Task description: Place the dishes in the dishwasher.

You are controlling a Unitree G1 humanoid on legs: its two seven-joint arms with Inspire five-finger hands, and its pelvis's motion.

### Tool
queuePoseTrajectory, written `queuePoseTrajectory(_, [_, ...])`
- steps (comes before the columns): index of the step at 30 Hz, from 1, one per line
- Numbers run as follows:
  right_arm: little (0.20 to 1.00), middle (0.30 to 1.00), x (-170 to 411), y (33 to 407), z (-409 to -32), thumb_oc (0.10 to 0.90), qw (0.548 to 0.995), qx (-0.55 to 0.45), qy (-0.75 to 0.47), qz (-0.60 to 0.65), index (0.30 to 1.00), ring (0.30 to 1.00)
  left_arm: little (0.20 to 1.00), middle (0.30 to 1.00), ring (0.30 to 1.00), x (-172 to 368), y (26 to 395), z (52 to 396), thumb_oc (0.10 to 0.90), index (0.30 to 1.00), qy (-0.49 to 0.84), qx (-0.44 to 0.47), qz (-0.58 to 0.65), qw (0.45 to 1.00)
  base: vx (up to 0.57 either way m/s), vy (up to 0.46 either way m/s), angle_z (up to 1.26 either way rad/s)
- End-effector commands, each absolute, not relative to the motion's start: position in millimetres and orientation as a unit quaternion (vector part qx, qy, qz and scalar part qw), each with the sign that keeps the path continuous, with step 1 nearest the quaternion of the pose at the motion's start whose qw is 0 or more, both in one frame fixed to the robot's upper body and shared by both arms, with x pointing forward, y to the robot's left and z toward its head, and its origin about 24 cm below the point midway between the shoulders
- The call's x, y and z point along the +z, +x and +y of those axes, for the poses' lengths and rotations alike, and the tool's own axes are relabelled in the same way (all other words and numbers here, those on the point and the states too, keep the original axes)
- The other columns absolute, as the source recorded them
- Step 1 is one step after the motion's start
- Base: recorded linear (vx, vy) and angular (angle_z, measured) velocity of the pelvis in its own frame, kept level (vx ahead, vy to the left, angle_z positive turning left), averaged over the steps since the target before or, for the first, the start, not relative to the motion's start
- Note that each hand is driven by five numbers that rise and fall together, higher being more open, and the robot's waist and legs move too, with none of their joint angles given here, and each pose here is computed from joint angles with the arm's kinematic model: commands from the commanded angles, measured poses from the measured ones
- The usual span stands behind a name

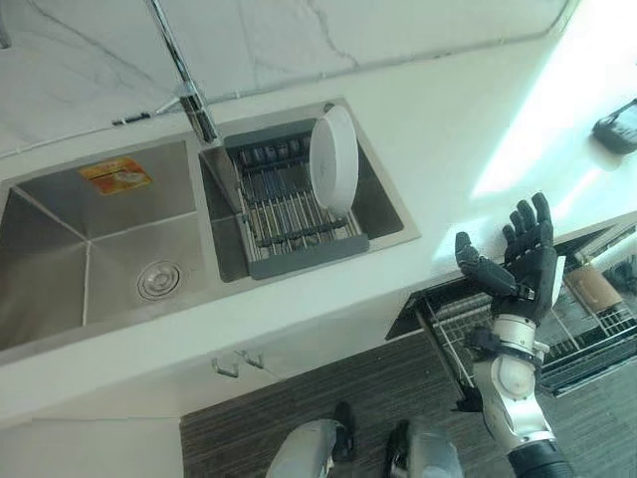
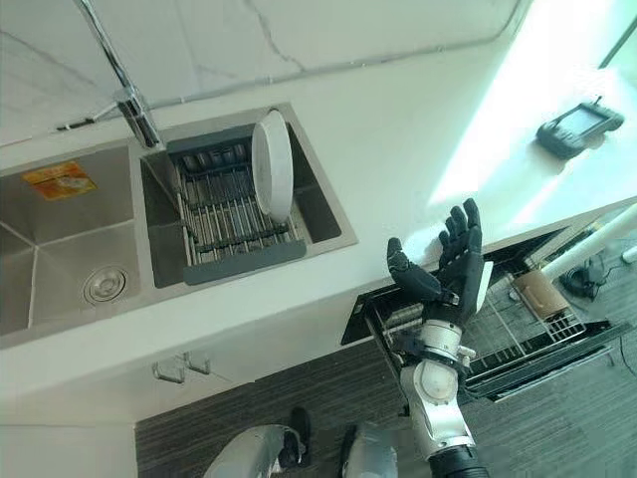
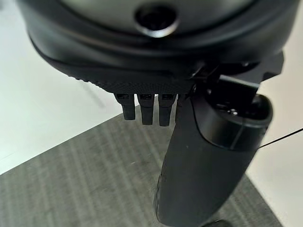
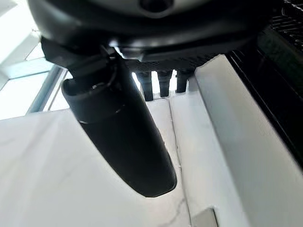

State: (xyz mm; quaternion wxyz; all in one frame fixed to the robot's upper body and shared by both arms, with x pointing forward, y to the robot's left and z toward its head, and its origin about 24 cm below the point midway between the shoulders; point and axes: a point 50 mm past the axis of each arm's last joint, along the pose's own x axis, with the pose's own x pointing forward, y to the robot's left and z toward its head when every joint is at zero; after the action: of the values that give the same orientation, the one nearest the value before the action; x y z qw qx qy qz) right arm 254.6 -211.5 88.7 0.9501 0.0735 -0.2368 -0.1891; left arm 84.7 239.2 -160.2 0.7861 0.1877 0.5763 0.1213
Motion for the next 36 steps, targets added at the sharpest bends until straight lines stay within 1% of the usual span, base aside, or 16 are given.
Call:
queuePoseTrajectory(1, [0.900, 0.900, 151, 257, -220, 0.800, 0.903, -0.163, 0.082, -0.389, 0.900, 0.900, 0.900, 0.900, 0.900, -160, 51, 256, 0.800, 0.900, 0.197, 0.151, 0.602, 0.759, 0.09, -0.238, 0.49])
queuePoseTrajectory(4, [0.900, 0.900, 153, 258, -220, 0.800, 0.905, -0.159, 0.070, -0.388, 0.900, 0.900, 0.900, 0.900, 0.900, -162, 47, 251, 0.800, 0.900, 0.198, 0.153, 0.609, 0.753, 0.08, -0.238, 0.11])
queuePoseTrajectory(10, [0.900, 0.900, 158, 257, -229, 0.800, 0.901, -0.185, 0.075, -0.386, 0.900, 0.900, 0.900, 0.900, 0.900, -166, 38, 242, 0.800, 0.900, 0.230, 0.123, 0.626, 0.735, 0.04, -0.168, -0.09])
queuePoseTrajectory(15, [0.900, 0.900, 150, 251, -232, 0.800, 0.905, -0.189, 0.077, -0.374, 0.900, 0.900, 0.900, 0.900, 0.900, -166, 28, 243, 0.800, 0.900, 0.238, 0.120, 0.635, 0.725, 0.06, -0.029, 0.05])
queuePoseTrajectory(17, [0.900, 0.900, 149, 251, -229, 0.800, 0.914, -0.164, 0.071, -0.364, 0.900, 0.900, 0.900, 0.900, 0.900, -166, 27, 243, 0.800, 0.900, 0.239, 0.121, 0.636, 0.724, 0.05, 0.022, 0.03])
queuePoseTrajectory(20, [0.900, 0.900, 148, 255, -219, 0.800, 0.931, -0.093, 0.056, -0.347, 0.900, 0.900, 0.900, 0.900, 0.900, -166, 27, 245, 0.800, 0.900, 0.245, 0.118, 0.636, 0.722, 0.01, 0.008, 0.01])
queuePoseTrajectory(24, [0.900, 0.900, 161, 257, -207, 0.800, 0.927, -0.032, 0.056, -0.370, 0.900, 0.900, 0.900, 0.900, 0.900, -165, 29, 247, 0.800, 0.900, 0.258, 0.118, 0.631, 0.722, 0.04, 0.009, 0.04])
queuePoseTrajectory(27, [0.900, 0.900, 175, 263, -195, 0.800, 0.924, 0.003, 0.067, -0.376, 0.900, 0.900, 0.900, 0.900, 0.900, -162, 37, 251, 0.800, 0.900, 0.275, 0.124, 0.612, 0.732, 0.04, 0.019, 0.13])
queuePoseTrajectory(31, [0.900, 0.900, 192, 275, -182, 0.800, 0.925, 0.019, 0.082, -0.372, 0.900, 0.900, 0.900, 0.900, 0.900, -162, 45, 250, 0.800, 0.900, 0.259, 0.132, 0.605, 0.741, 0.06, 0.033, 0.08])
queuePoseTrajectory(36, [0.900, 0.900, 194, 289, -182, 0.800, 0.929, -0.013, 0.144, -0.340, 0.900, 0.900, 0.900, 0.900, 0.900, -164, 45, 246, 0.800, 0.900, 0.245, 0.126, 0.614, 0.740, 0.06, 0.010, 0.15])
